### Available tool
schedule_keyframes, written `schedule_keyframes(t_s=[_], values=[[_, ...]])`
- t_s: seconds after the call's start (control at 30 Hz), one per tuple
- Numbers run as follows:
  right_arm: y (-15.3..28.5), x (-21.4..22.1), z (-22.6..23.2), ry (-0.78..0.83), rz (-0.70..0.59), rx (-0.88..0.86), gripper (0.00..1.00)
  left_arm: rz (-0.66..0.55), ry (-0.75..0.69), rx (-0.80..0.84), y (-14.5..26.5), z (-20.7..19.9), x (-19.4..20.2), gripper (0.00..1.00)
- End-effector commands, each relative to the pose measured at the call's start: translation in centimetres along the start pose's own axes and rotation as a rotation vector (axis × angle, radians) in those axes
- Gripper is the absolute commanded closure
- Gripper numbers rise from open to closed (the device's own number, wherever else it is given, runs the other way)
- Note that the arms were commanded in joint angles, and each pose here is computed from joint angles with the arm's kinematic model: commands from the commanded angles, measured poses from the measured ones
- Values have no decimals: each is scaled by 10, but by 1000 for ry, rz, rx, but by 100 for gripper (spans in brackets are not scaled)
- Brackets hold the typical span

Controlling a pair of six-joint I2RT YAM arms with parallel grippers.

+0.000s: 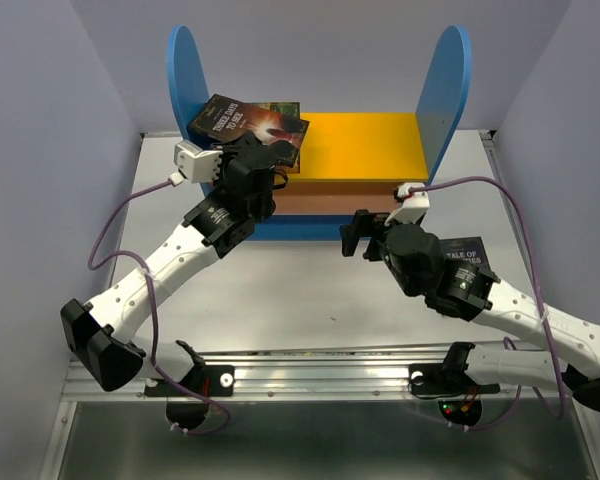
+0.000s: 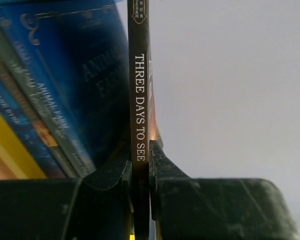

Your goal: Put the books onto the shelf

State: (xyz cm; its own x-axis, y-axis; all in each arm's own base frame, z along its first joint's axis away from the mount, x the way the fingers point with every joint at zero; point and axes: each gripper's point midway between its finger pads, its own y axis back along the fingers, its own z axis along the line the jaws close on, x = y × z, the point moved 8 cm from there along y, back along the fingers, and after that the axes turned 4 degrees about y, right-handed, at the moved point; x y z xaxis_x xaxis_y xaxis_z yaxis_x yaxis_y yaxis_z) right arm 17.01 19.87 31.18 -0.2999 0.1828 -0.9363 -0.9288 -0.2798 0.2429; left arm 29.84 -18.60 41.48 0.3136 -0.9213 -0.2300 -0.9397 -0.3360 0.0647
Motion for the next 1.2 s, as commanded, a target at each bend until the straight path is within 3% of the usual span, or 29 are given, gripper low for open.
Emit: schedule_keyframes(t_s=[0.0,0.03,0.1,0.3,0.47,0.7,1.17], values=[[1,-34,2,-8,-102,75,0,-160,100,-31,-2,-13,-20,98],[-4,-36,5,8,-105,93,0,-150,72,-49,-4,-8,-16,71],[-13,-39,15,33,-95,98,0,-115,54,-57,-3,-8,-10,43],[-48,-66,24,61,-76,71,0,-7,38,-69,4,5,-6,12],[-87,-92,28,92,-61,29,0,63,34,-28,15,2,-13,1],[-127,-117,27,139,-64,-10,0,209,-94,27,27,2,-9,1],[-176,-132,41,200,-81,-21,0,401,-143,109,38,3,12,1]])
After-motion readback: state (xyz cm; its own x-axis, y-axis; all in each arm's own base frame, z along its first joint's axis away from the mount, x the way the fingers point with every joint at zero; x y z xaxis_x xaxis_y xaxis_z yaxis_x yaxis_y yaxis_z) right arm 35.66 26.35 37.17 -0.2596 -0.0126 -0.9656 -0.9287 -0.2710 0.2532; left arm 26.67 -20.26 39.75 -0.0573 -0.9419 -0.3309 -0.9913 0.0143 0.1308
